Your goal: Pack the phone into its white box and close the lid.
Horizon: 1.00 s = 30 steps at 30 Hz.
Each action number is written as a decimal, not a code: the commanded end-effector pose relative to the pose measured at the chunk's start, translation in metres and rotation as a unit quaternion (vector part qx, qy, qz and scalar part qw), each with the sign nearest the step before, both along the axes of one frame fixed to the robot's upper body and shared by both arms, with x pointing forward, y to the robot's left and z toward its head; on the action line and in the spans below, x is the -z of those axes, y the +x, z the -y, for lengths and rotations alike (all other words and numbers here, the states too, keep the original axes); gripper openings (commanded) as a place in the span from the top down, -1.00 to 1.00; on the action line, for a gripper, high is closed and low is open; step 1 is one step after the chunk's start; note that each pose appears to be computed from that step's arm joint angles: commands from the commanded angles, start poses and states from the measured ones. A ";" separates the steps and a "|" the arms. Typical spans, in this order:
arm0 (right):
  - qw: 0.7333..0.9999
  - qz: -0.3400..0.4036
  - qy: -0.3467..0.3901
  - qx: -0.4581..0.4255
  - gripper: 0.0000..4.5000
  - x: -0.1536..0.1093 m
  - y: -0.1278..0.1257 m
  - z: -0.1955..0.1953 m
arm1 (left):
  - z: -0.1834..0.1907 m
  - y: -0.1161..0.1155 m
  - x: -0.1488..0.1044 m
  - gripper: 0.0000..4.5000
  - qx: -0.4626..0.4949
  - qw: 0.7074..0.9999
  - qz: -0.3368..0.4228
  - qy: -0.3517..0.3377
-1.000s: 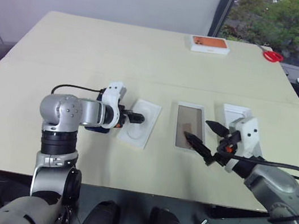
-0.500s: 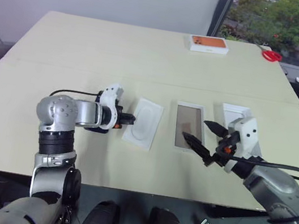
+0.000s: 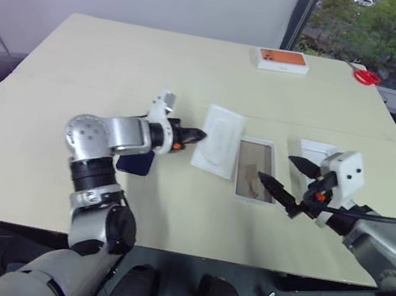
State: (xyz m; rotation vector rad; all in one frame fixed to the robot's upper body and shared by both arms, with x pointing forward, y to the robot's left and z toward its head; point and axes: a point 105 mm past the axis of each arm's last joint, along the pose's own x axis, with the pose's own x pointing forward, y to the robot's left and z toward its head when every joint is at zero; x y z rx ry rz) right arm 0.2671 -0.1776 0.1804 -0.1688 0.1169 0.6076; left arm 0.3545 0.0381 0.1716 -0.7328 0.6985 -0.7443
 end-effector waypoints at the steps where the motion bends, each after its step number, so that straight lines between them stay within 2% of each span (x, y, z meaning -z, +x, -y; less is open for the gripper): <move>1: 1.000 0.025 -0.011 0.016 -1.00 -0.010 -0.002 0.011 | 0.016 0.002 -0.012 0.98 -0.008 1.000 0.011 0.003; 9: 0.998 0.036 -0.005 0.046 -1.00 -0.014 0.000 0.021 | 0.057 -0.001 0.003 0.98 -0.002 0.999 -0.029 0.035; 15: 0.998 0.031 -0.004 0.052 -1.00 -0.009 -0.004 0.020 | 0.077 -0.005 0.003 0.98 0.022 0.999 -0.033 0.033; 24: 0.998 0.030 -0.002 0.056 -1.00 -0.008 -0.005 0.019 | 0.078 -0.007 -0.002 0.98 0.041 0.999 -0.022 0.001; 27: 0.998 0.031 -0.001 0.056 -1.00 -0.008 -0.004 0.019 | 0.083 -0.017 -0.004 0.98 0.072 0.997 -0.024 -0.021; 30: 0.998 0.031 0.000 0.055 -1.00 -0.008 -0.003 0.019 | 0.087 -0.022 0.001 0.98 0.088 0.996 -0.028 -0.014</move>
